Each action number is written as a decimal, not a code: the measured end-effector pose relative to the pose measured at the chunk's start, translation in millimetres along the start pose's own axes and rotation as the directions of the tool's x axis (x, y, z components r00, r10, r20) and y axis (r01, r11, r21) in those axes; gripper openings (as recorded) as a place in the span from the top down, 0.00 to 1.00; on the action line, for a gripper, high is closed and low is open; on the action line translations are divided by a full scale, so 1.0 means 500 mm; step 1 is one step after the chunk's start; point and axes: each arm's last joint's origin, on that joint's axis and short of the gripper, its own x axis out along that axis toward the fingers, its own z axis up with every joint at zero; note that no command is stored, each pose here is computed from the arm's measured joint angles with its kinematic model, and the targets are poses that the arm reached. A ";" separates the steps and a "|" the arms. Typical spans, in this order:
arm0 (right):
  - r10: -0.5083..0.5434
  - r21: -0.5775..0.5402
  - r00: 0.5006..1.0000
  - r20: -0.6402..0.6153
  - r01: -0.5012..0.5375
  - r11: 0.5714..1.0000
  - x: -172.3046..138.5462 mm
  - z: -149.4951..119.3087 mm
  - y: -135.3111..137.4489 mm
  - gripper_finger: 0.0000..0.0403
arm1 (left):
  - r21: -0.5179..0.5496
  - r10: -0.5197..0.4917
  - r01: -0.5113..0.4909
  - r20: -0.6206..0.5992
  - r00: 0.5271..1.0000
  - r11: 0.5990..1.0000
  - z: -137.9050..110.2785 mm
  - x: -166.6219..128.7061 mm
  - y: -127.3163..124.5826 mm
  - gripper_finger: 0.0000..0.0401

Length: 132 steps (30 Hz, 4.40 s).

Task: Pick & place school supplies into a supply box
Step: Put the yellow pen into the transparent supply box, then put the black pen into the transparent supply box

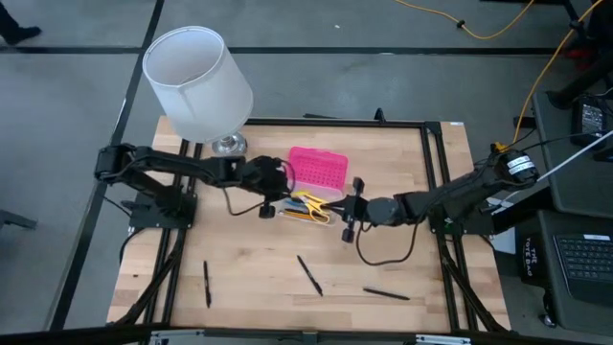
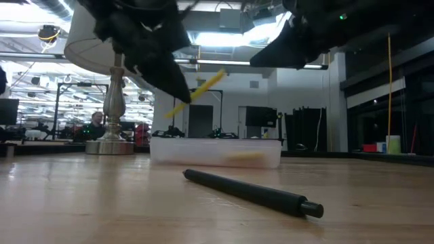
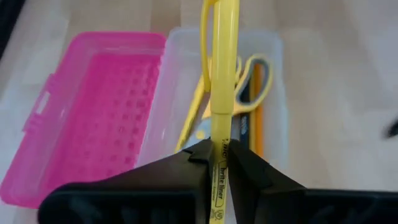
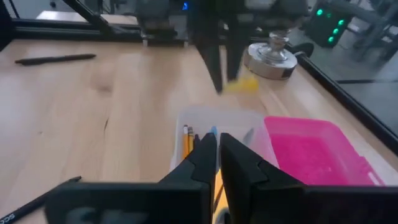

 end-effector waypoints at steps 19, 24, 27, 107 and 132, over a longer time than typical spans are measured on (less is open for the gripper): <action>-0.089 0.009 0.996 -0.005 0.089 0.996 0.020 0.003 -0.050 0.93 | 0.148 -0.003 0.039 -0.236 0.972 0.988 0.016 0.126 -0.003 0.95; -0.089 0.004 0.996 -0.014 0.089 0.996 0.020 0.001 -0.050 0.93 | 0.167 0.034 0.015 -0.287 0.957 0.986 0.010 0.124 -0.010 0.95; -0.090 0.003 0.996 -0.016 0.090 0.996 0.020 0.000 -0.050 0.93 | 0.156 0.014 0.032 -0.282 0.959 0.987 0.011 0.123 -0.015 0.95; 0.275 0.377 0.684 -0.675 -0.001 0.926 -0.150 0.063 0.128 0.99 | 0.077 0.038 -0.093 0.530 0.847 0.993 -0.069 -0.172 -0.058 0.99; 0.333 0.426 0.400 -0.854 0.169 0.889 -0.195 -0.022 0.297 0.98 | 0.076 0.038 -0.092 0.531 0.847 0.993 -0.069 -0.172 -0.058 0.98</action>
